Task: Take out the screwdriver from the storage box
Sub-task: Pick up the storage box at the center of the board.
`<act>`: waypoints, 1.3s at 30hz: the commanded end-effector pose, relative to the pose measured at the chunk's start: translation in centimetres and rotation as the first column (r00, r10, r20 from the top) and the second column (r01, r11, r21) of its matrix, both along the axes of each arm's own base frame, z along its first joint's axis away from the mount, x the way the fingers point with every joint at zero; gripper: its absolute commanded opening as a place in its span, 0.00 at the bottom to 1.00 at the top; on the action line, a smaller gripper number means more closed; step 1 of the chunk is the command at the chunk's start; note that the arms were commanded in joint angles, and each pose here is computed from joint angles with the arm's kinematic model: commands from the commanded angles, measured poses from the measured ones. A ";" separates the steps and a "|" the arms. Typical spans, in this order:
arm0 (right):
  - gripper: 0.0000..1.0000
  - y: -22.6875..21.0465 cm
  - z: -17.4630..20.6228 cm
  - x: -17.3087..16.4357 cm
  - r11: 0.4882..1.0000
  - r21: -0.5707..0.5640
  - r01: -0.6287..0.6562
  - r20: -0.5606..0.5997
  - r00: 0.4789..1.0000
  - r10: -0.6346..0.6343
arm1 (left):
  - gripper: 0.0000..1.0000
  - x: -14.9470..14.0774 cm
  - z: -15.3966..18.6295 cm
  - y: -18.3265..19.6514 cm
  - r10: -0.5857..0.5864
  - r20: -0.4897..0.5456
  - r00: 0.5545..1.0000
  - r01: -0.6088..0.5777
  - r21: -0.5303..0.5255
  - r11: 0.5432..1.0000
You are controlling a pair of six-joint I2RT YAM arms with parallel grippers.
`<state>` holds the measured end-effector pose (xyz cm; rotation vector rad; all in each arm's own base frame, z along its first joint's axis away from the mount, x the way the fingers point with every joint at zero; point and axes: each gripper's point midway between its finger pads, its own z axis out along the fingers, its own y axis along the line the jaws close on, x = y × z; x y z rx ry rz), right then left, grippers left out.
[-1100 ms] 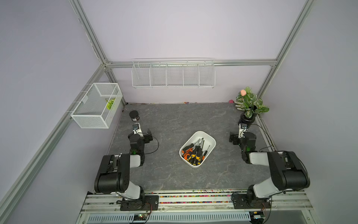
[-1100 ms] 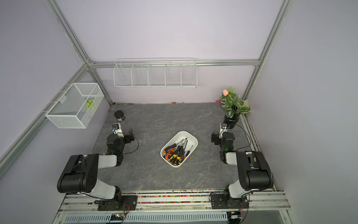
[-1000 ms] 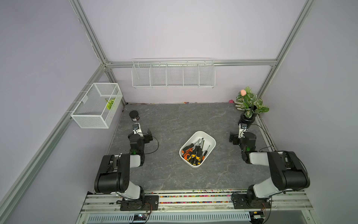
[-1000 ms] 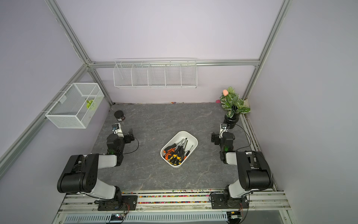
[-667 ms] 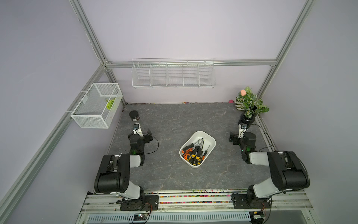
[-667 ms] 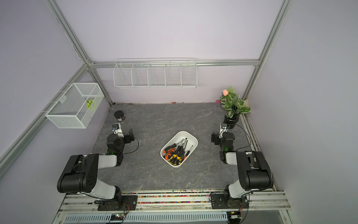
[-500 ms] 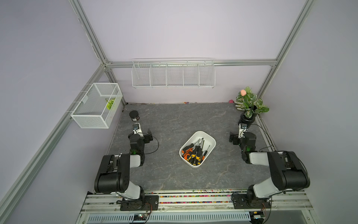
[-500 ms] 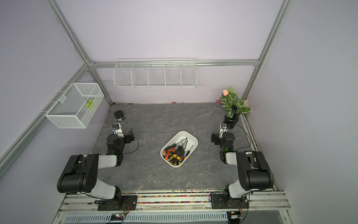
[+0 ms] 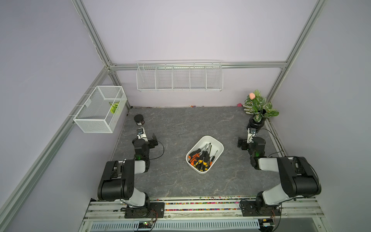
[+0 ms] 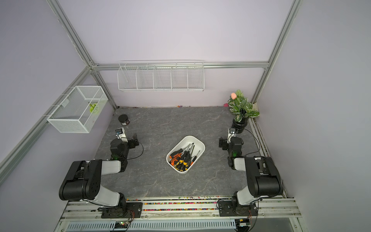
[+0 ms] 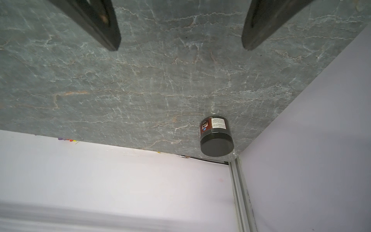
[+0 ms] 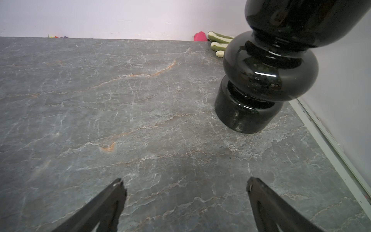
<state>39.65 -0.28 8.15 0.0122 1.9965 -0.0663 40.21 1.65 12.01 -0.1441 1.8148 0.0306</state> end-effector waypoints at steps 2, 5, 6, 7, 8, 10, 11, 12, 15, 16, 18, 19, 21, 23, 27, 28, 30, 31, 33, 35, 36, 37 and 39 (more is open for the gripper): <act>0.99 -0.2 0.8 -0.2 1.000 0.002 0.006 0.026 1.000 -0.006 | 1.00 -0.4 0.0 0.8 0.049 -0.004 0.999 -0.049 -0.014 0.999; 0.99 -0.2 0.7 -0.2 1.000 0.002 0.005 0.025 1.000 -0.005 | 1.00 -0.4 0.1 0.8 0.048 -0.003 0.999 -0.048 -0.014 0.999; 0.99 -0.2 0.7 -0.2 1.000 0.001 0.006 0.023 1.000 -0.006 | 1.00 -0.4 0.1 0.8 0.048 -0.003 0.999 -0.049 -0.014 0.999; 0.99 -0.2 0.7 -0.2 1.000 0.002 0.005 0.023 1.000 -0.006 | 1.00 -0.4 0.1 0.8 0.049 -0.002 0.999 -0.049 -0.014 0.999; 0.99 -0.2 0.8 -0.1 1.000 0.000 0.005 0.026 1.000 -0.005 | 1.00 -0.4 0.1 0.9 0.050 -0.002 0.999 -0.050 -0.014 0.999; 0.99 -0.2 0.7 -0.1 1.000 -0.001 0.005 0.025 1.000 -0.005 | 1.00 -0.4 0.1 0.9 0.050 -0.003 0.999 -0.050 -0.014 0.999; 0.99 -0.2 0.7 -0.1 1.000 0.000 0.003 0.024 1.000 -0.003 | 1.00 -0.4 0.1 0.8 0.048 -0.002 0.999 -0.048 -0.014 0.999; 0.99 -0.2 0.7 -0.1 1.000 -0.001 0.003 0.023 1.000 -0.003 | 1.00 -0.4 0.1 0.8 0.048 -0.003 0.999 -0.048 -0.015 0.999; 0.99 -0.1 0.7 -0.1 1.000 -0.002 -0.001 0.023 1.000 0.001 | 1.00 -0.4 0.1 0.8 0.048 -0.003 0.999 -0.048 -0.014 0.999; 0.99 -0.1 0.7 -0.1 1.000 -0.001 -0.001 0.022 1.000 0.001 | 1.00 -0.4 0.1 0.9 0.050 -0.004 0.999 -0.050 -0.014 0.999; 0.99 -0.1 0.7 -0.1 1.000 -0.001 -0.002 0.023 1.000 0.002 | 1.00 -0.4 0.1 0.8 0.048 -0.003 0.999 -0.048 -0.014 0.999; 0.99 -0.1 0.7 -0.1 1.000 0.000 -0.002 0.021 1.000 0.002 | 1.00 -0.4 0.1 0.8 0.049 -0.002 0.999 -0.049 -0.015 0.999; 0.99 -0.2 0.6 -0.1 1.000 0.001 0.005 0.021 1.000 -0.005 | 1.00 -0.4 0.1 0.8 0.048 -0.002 0.999 -0.048 -0.015 0.999; 0.99 -0.2 0.7 -0.1 1.000 0.001 0.005 0.021 1.000 -0.005 | 1.00 -0.4 0.1 0.8 0.047 -0.002 0.999 -0.047 -0.016 0.999; 0.99 -0.2 0.7 -0.1 1.000 0.001 0.005 0.021 1.000 -0.005 | 1.00 -0.4 0.1 0.8 0.048 -0.002 0.999 -0.048 -0.016 0.999; 0.99 -0.2 0.7 -0.1 1.000 0.000 0.005 0.021 1.000 -0.005 | 1.00 -0.4 0.1 0.8 0.047 -0.001 0.999 -0.047 -0.016 0.999; 0.99 -0.2 0.7 -0.1 1.000 -0.001 0.003 0.022 1.000 -0.003 | 1.00 -0.4 0.1 0.8 0.047 -0.003 0.999 -0.047 -0.016 0.999; 0.99 -0.2 0.7 -0.1 1.000 -0.001 0.002 0.021 1.000 -0.002 | 1.00 -0.4 0.1 0.8 0.046 -0.002 0.999 -0.046 -0.016 0.999; 0.99 -0.1 0.7 -0.1 1.000 -0.003 -0.002 0.020 1.000 0.002 | 1.00 -0.4 0.1 0.8 0.048 -0.002 0.999 -0.048 -0.016 0.999; 0.99 -0.1 0.6 -0.1 1.000 -0.005 -0.005 0.019 1.000 0.006 | 1.00 -0.4 0.1 0.8 0.048 -0.003 0.999 -0.048 -0.014 0.999; 0.99 0.0 0.7 -0.1 1.000 -0.004 -0.006 0.019 1.000 0.006 | 1.00 -0.4 0.1 0.8 0.047 -0.003 0.999 -0.047 -0.014 0.999; 0.99 -0.1 0.6 -0.1 1.000 -0.003 -0.006 0.018 1.000 0.006 | 1.00 -0.4 0.0 0.8 0.050 -0.004 0.999 -0.050 -0.014 0.999; 0.99 0.0 0.6 -0.1 1.000 -0.005 -0.007 0.019 1.000 0.007 | 1.00 -0.4 0.1 0.8 0.050 -0.003 0.999 -0.050 -0.013 0.999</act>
